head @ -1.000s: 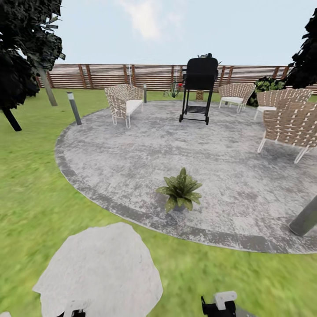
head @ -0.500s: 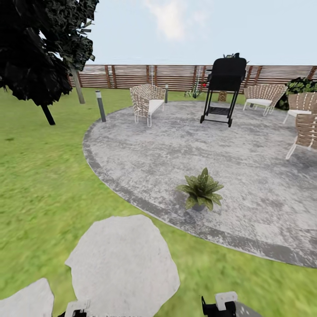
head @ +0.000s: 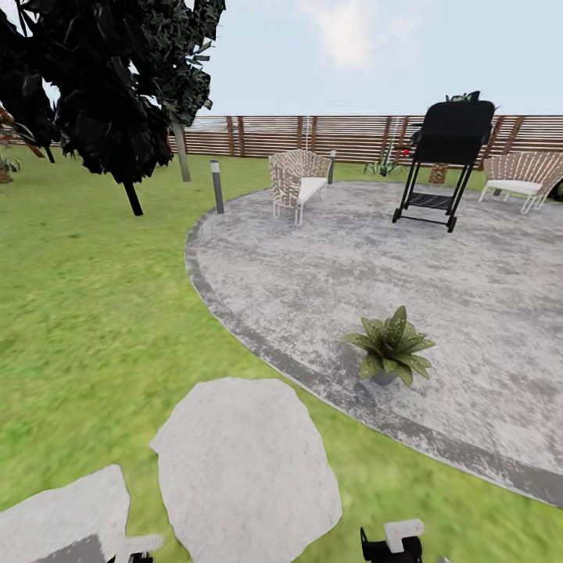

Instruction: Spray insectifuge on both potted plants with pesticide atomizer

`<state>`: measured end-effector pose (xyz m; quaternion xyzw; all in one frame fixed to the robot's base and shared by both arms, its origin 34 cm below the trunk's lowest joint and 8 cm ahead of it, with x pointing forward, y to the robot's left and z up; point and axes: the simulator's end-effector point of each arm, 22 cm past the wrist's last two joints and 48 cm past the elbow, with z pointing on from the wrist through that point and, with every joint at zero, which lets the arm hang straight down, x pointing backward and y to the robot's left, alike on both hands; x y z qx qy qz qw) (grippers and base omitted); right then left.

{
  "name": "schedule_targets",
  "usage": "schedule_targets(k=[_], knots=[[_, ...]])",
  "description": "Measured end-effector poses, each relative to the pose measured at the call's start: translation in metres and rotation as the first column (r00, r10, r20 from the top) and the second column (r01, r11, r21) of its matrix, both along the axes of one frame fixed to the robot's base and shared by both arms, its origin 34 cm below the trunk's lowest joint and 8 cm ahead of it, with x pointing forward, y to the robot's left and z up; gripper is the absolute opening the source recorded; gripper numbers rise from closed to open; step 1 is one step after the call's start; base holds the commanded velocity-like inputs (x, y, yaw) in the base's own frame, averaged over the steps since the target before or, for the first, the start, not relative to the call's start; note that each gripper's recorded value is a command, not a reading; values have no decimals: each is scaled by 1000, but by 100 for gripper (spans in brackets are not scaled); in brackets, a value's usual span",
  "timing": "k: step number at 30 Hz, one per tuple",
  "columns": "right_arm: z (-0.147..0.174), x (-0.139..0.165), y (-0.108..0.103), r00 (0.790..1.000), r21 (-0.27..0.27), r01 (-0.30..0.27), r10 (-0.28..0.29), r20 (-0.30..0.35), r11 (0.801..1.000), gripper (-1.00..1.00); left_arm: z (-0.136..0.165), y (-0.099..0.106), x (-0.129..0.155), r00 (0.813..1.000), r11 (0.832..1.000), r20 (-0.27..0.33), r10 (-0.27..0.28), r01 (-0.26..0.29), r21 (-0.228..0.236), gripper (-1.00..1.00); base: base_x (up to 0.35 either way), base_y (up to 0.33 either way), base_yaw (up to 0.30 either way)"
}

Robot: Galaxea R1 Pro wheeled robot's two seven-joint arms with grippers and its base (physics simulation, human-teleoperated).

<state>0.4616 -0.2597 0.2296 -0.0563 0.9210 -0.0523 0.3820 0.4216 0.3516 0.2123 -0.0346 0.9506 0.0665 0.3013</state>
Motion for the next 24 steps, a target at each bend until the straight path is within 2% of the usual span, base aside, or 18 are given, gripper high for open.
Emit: schedule_targets(k=[24], knots=[[-5, -8, -3, 1000, -5, 2, -2, -22, 1000, 100, -2, 1, -2, 1000, 1000, -5, 3, -3, 1, -100, 0, 0, 283]])
